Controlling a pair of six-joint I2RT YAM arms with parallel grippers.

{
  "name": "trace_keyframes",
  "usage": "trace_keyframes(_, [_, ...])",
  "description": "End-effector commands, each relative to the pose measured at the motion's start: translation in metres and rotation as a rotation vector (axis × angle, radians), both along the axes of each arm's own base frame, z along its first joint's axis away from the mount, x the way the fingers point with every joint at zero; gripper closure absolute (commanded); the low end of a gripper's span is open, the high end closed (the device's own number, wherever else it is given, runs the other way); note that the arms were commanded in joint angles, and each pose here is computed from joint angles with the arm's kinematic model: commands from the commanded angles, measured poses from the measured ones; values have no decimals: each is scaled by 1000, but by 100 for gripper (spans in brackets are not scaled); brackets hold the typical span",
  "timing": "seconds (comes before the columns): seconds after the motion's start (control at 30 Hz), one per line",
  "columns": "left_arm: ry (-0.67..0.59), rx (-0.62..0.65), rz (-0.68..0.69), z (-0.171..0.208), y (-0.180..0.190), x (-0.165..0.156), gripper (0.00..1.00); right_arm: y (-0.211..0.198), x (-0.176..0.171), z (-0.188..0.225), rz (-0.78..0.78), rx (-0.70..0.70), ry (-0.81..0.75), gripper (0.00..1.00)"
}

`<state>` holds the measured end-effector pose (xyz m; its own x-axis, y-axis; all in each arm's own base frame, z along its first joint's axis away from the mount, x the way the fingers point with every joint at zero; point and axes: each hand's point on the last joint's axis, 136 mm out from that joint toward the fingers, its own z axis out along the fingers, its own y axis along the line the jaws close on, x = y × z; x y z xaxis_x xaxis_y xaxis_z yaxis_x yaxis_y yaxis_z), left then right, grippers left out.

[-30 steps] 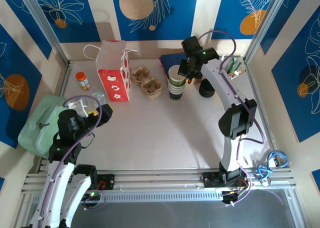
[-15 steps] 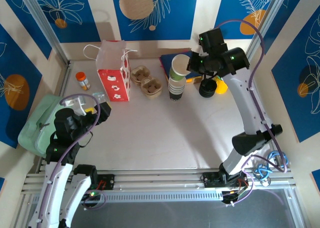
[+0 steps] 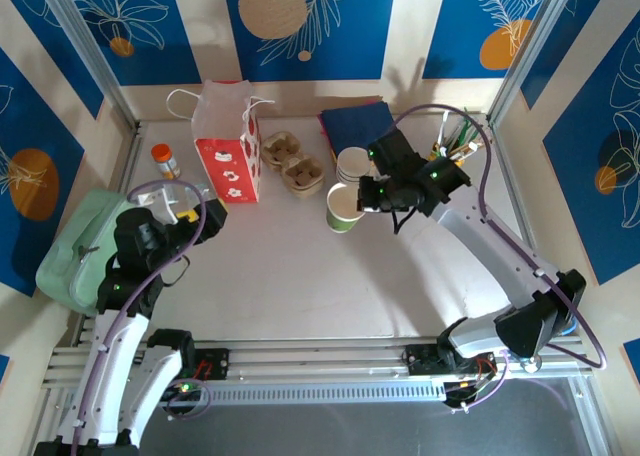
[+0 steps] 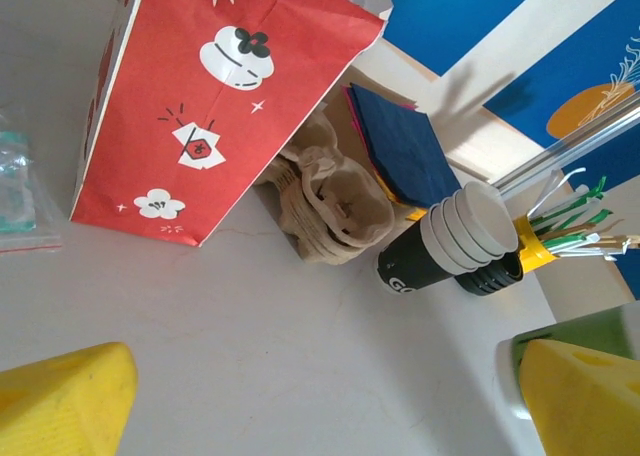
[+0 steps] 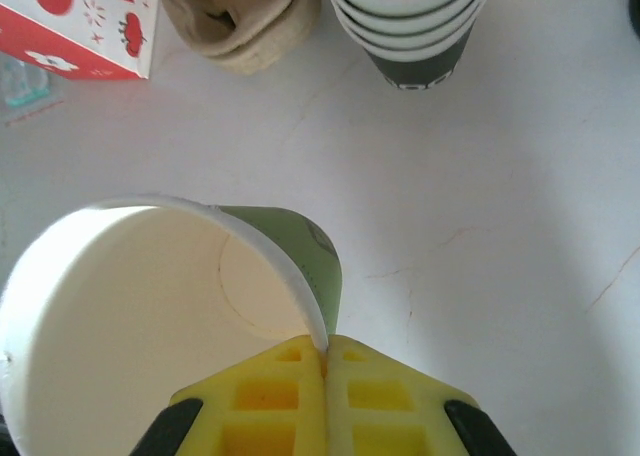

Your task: Pack the takeout coffee

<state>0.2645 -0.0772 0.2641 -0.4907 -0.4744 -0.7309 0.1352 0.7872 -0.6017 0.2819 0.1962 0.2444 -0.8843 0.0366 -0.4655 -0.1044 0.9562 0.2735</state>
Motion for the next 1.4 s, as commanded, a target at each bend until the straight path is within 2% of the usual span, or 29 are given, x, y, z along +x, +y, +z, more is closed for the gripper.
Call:
trace_keyframes(0.0, [-37,-19,-29,9,-5,0,3,13,12,-9,-13,39,-65,98])
trace_keyframes(0.2, [-36,-30,-32,9,-6,0,3,20,18,-59,-26,-15,31,98])
trace_keyframes(0.57, [-12,-39,-35,4,-8,1,3,39,23,-113,-4,-80,108,98])
trace_keyframes(1.0, [18,-37,-31,-9,-7,2,3,48,23,-127,12,-127,138,92])
trace_keyframes(1.37, [22,-33,-28,-11,-7,0,3,48,21,-118,12,-138,128,76])
